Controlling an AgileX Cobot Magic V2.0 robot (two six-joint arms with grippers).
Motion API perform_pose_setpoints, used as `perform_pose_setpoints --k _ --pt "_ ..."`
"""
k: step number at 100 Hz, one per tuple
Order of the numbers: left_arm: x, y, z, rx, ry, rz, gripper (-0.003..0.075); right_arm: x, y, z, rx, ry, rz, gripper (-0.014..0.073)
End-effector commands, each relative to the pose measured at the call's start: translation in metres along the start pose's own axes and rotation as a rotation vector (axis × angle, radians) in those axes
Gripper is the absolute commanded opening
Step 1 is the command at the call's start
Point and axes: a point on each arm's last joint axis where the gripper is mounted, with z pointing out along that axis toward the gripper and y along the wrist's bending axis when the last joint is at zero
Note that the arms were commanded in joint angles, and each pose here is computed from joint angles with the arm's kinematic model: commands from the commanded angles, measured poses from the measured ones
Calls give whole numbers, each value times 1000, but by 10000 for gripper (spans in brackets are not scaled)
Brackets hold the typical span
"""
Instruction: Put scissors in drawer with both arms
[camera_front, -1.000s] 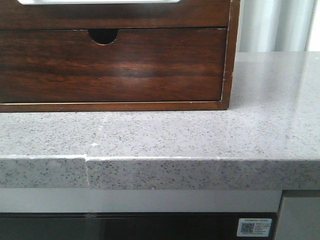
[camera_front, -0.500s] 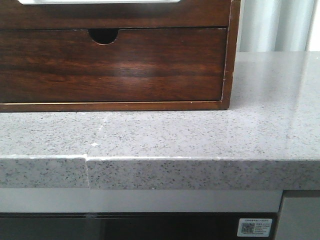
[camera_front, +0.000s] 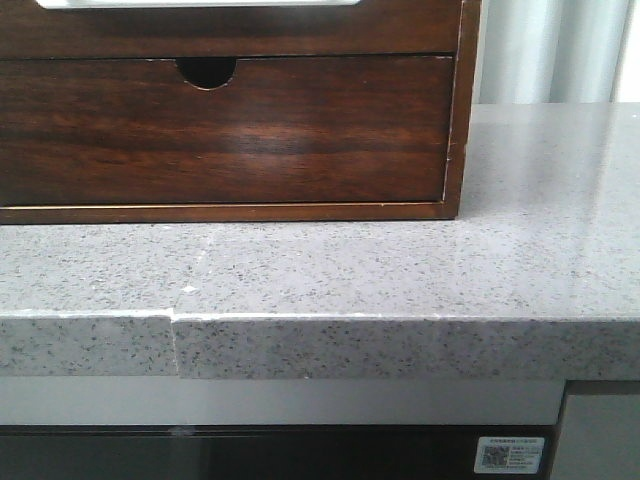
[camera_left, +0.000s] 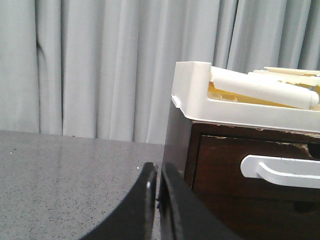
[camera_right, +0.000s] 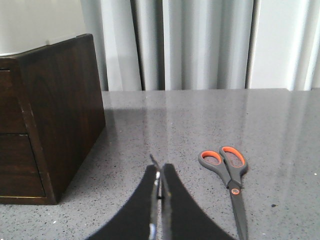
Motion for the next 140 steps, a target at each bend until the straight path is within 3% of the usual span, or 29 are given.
perform_pose_setpoints --k 1,16,26,115,122,128,140 --pt "-33 -4 7 4 8 -20 -20 -29 1 5 6 -23 -9 -69" --pt "-53 -8 25 6 143 -10 -20 -51 2 19 10 68 -9 -69" --pt "-61 -8 35 3 162 -7 -20 -59 2 28 13 92 -13 -69" --pt "-60 -7 40 -4 173 7 -20 -60 2 33 15 97 -18 -66" --pt "-60 -6 40 -11 171 27 -6 -60 1 33 22 97 -34 -13" --pt "-60 -6 40 -19 171 50 57 -60 0 33 33 96 -62 97" --pt "-60 -3 40 -39 171 111 341 -60 -1 33 42 96 -84 369"
